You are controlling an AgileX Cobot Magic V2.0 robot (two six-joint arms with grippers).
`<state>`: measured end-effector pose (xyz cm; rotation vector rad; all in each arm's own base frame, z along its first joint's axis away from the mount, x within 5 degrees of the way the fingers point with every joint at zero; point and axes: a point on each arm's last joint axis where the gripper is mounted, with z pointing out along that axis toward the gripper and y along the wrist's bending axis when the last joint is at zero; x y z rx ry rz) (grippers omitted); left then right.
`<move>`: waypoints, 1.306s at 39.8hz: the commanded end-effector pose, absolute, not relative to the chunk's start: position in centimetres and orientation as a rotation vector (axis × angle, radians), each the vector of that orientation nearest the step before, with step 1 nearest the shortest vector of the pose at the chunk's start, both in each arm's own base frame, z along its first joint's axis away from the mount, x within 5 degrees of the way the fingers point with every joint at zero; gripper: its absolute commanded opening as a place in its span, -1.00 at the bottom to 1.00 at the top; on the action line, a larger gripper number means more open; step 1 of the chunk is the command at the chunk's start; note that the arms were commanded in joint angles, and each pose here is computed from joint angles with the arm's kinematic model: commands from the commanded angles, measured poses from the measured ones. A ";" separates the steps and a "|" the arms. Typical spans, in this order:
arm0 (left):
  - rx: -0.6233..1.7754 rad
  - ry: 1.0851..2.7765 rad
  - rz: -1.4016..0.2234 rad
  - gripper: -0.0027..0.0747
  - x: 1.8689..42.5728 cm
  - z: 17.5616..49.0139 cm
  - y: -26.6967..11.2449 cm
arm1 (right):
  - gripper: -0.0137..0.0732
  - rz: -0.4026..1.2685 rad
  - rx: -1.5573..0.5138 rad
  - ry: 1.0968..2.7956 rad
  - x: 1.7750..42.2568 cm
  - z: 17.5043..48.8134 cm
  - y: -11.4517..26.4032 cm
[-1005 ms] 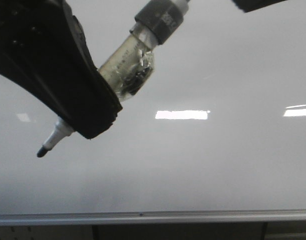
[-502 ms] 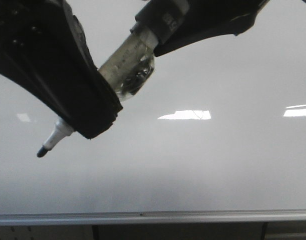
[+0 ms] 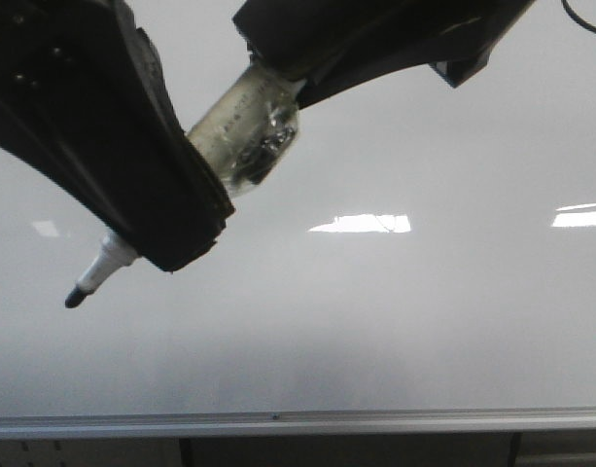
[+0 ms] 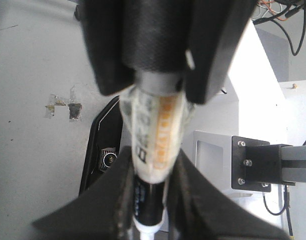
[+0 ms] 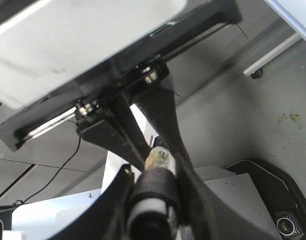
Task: Write number 0 on whiteboard
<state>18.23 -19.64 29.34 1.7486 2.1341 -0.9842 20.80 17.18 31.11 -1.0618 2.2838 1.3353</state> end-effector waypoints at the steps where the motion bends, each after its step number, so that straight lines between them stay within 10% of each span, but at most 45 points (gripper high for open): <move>1: 1.696 2.037 -1.013 -0.84 17.9 31.4 -20.0 | -0.84 1.476 -1.098 2.176 19.8 33.5 17.4; 11: 1.619 2.025 -0.997 0.57 18.4 31.6 -20.3 | -0.84 1.473 -1.094 2.176 19.8 33.5 17.4; 16: 1.612 2.024 -0.992 0.89 18.5 31.6 -20.3 | -0.84 1.462 -1.090 2.178 19.9 33.4 17.3; 31: 1.612 2.024 -0.992 0.51 18.5 31.6 -20.3 | -0.82 0.907 -0.895 2.533 23.0 32.4 13.2; 45: 1.628 2.027 -1.004 -0.91 18.3 31.5 -20.3 | -0.82 0.317 -0.554 2.594 26.1 34.7 9.5; 52: 1.628 2.027 -1.004 -0.98 18.3 31.5 -20.3 | -0.82 0.291 -0.513 2.505 26.7 36.8 9.4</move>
